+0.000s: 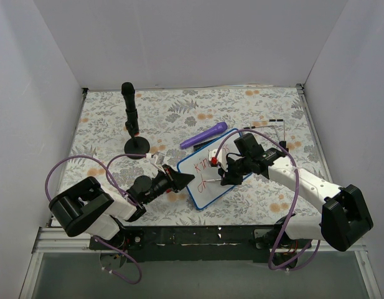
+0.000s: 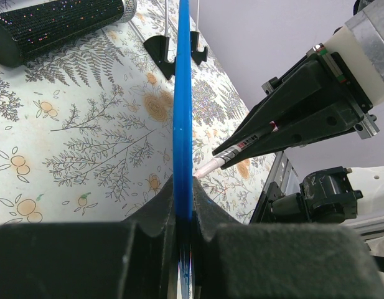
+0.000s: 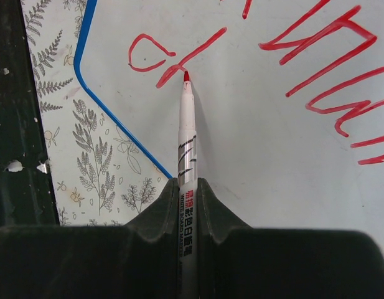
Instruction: Write a sentence on the whiteboard
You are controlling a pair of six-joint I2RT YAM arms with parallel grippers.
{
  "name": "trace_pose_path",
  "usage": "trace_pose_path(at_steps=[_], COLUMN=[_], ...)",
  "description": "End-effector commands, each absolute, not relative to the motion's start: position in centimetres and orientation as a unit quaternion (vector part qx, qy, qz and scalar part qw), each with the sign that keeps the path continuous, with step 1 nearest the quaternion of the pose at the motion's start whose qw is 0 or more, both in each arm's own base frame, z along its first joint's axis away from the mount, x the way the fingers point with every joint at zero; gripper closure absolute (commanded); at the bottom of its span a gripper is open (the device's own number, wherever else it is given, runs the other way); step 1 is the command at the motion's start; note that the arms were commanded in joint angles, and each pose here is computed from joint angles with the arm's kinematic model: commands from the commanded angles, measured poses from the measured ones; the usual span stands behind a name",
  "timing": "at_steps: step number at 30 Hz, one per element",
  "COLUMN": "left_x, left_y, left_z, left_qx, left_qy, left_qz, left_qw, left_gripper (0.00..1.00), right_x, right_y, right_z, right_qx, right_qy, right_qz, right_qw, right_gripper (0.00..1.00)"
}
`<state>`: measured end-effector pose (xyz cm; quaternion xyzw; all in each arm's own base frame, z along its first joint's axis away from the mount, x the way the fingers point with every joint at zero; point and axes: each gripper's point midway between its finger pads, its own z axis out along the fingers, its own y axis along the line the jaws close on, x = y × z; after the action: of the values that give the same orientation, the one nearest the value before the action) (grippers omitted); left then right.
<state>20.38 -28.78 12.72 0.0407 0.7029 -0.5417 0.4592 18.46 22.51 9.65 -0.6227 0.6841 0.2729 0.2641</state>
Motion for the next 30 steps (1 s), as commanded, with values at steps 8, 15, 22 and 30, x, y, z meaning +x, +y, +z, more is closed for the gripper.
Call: trace_pose_path(at_steps=[8,15,22,30], left_x=[20.3,20.3,20.3,20.2], left_y=[-29.0,-29.0,-29.0,-28.9], left_z=[14.0,13.9,13.9,13.9], left_qx=[0.057,0.057,0.059,0.058], left_qy=[0.687,0.687,0.688,0.687], left_qz=[-0.548,-0.548,-0.548,-0.547], left_qw=[0.474,0.474,0.473,0.474], left_gripper=[1.0,1.0,1.0,1.0], right_x=[17.8,17.2,17.3,18.1], right_y=[21.0,20.5,20.7,21.6], right_z=[8.0,7.5,7.8,11.2], right_qx=[-0.646,-0.649,-0.65,-0.644], right_qy=[0.681,0.682,0.68,0.661], right_qz=[0.254,0.257,0.258,0.274], right_qw=[0.232,0.218,0.221,0.271], right_gripper=[0.99,0.99,0.99,0.99])
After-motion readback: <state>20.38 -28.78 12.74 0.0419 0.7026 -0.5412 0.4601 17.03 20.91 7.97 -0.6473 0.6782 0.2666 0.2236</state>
